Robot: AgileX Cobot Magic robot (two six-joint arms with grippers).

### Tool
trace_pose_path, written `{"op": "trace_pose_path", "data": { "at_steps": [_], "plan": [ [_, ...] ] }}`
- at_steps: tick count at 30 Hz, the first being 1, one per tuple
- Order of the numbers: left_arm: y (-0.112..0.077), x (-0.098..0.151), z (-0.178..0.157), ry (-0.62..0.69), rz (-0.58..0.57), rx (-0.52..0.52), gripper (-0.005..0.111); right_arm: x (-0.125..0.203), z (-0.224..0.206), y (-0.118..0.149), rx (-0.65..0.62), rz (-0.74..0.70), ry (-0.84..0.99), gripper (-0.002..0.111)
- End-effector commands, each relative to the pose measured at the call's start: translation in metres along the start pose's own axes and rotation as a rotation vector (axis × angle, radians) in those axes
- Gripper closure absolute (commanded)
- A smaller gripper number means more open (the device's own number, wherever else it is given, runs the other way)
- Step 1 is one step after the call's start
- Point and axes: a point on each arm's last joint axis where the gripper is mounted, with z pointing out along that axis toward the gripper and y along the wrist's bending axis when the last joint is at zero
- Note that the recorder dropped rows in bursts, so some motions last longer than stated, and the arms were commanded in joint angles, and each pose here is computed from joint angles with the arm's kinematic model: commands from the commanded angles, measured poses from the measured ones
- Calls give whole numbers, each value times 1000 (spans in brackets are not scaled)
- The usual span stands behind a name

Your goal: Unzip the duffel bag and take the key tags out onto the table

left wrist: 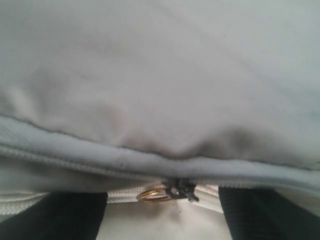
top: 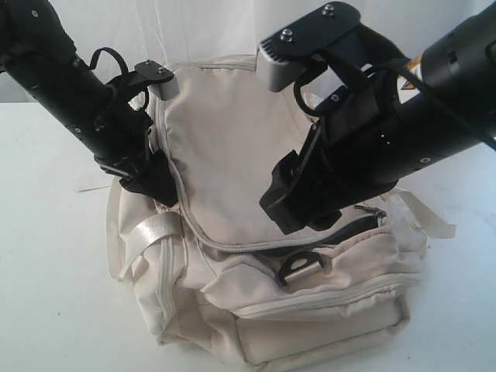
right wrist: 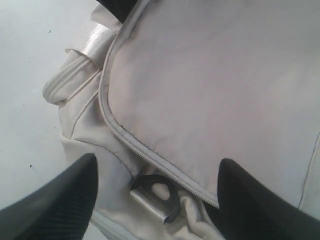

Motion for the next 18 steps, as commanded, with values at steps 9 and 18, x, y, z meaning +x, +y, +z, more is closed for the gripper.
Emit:
{"op": "trace_pose_path", "data": {
  "at_steps": [9, 18],
  "plan": [
    [-3, 2, 0, 0, -12, 22, 61, 1, -2, -3, 10, -6, -7, 45],
    [-5, 4, 1, 23, -21, 47, 90, 1, -2, -3, 9, -6, -3, 45]
  ]
}}
